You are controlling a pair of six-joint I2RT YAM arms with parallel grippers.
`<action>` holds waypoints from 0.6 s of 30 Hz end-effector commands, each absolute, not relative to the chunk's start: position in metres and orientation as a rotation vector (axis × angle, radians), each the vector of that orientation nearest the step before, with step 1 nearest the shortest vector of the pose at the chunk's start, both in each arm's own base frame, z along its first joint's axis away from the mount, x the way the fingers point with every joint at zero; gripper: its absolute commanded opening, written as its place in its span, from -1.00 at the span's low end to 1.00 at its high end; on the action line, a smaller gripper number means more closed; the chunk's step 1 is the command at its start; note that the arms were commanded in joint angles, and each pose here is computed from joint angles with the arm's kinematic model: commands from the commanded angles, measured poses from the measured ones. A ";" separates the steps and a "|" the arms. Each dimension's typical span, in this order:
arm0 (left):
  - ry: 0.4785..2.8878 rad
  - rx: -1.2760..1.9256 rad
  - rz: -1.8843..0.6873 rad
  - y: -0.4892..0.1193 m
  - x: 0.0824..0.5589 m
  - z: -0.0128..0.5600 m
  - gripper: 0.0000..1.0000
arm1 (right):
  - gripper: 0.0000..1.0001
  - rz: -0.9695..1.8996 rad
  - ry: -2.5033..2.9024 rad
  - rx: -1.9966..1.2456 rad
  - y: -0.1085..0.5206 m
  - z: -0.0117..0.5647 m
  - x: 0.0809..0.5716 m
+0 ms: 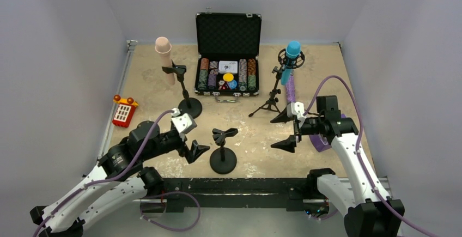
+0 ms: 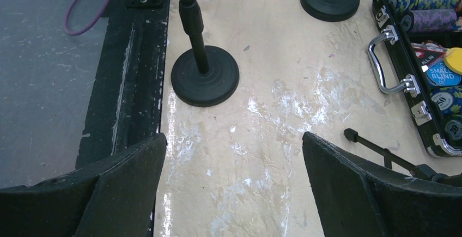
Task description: Attach the microphones to the stand
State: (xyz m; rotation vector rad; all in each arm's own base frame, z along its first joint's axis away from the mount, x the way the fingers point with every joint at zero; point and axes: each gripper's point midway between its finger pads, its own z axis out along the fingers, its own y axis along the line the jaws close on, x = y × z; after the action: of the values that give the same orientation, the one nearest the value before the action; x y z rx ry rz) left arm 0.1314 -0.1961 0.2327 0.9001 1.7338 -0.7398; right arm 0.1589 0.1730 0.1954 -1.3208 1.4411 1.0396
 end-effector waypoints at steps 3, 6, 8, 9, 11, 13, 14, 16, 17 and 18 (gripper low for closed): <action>1.760 0.908 -0.629 -0.181 0.137 0.233 0.99 | 0.98 0.957 1.449 -1.365 0.167 0.207 0.159; 1.770 0.906 -0.615 -0.179 0.139 0.226 0.98 | 0.98 0.951 1.497 -1.381 0.163 0.207 0.154; 1.767 0.904 -0.615 -0.179 0.139 0.224 0.99 | 0.98 0.952 1.523 -1.386 0.161 0.208 0.150; 1.768 0.903 -0.614 -0.179 0.139 0.223 0.99 | 0.98 0.947 1.536 -1.388 0.159 0.209 0.149; 1.771 0.899 -0.609 -0.178 0.140 0.221 0.99 | 0.98 0.927 1.552 -1.394 0.157 0.211 0.147; 1.769 0.897 -0.610 -0.178 0.139 0.220 0.98 | 0.98 0.904 1.570 -1.395 0.154 0.212 0.145; 1.768 0.894 -0.609 -0.177 0.139 0.220 0.98 | 0.98 0.887 1.581 -1.395 0.152 0.213 0.145; 1.764 0.884 -0.604 -0.176 0.140 0.221 0.98 | 0.98 0.859 1.594 -1.394 0.150 0.214 0.143; 1.765 0.880 -0.602 -0.175 0.140 0.221 0.98 | 0.98 0.845 1.604 -1.393 0.148 0.214 0.143; 1.764 0.878 -0.601 -0.175 0.140 0.221 0.99 | 0.98 0.831 1.615 -1.390 0.147 0.215 0.144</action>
State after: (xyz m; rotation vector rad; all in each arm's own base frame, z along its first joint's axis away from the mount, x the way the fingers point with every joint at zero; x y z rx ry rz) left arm 0.1362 -0.1771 0.2175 0.8917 1.7922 -0.6244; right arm 0.1461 0.1547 0.2049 -1.3851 1.5838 0.9112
